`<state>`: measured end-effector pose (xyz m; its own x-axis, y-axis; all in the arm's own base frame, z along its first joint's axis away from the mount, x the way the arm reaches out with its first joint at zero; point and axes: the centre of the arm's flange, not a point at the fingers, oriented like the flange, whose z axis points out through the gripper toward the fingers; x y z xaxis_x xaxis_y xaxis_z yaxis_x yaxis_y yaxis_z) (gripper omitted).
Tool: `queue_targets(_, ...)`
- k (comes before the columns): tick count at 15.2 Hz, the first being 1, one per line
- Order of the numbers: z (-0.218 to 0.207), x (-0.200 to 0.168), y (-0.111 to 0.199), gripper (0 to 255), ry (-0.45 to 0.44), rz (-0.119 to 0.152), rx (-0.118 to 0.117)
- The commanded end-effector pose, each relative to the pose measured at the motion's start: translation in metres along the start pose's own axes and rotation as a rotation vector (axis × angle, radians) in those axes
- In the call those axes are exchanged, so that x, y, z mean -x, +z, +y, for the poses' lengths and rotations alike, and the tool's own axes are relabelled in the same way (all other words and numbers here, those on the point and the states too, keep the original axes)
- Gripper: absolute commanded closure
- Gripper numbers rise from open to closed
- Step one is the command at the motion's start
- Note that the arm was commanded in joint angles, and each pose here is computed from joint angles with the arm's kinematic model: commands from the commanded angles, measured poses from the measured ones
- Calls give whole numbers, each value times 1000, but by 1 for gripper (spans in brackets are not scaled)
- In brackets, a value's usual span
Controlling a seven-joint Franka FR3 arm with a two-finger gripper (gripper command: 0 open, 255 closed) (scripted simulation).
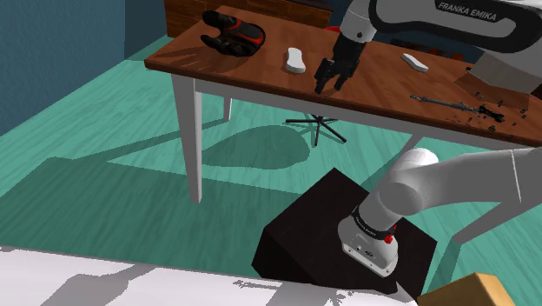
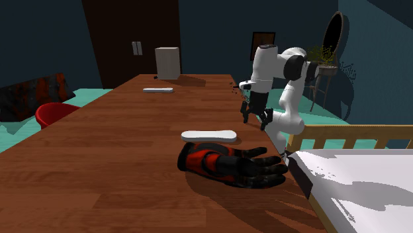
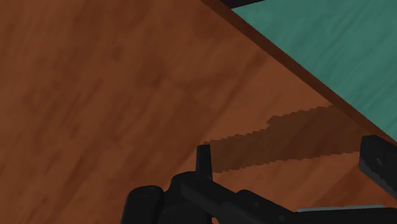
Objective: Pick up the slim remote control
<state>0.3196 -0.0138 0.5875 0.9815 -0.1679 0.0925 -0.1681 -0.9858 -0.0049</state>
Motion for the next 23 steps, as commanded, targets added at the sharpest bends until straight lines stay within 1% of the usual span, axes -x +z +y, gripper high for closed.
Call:
queue_targets(1,0,0,0,0,0,0,0)
queue_targets(5,-1,-55,-9,0,134,-20,3)
queue_targets(10,9,-124,-19,0,302,-45,7)
queue_targets(14,25,-177,-26,0,436,-65,10)
queue_targets(19,54,-240,-33,0,604,-90,14)
queue_targets(20,55,-241,-33,0,607,-91,14)
queue_targets(23,55,-239,-17,0,607,-91,14)
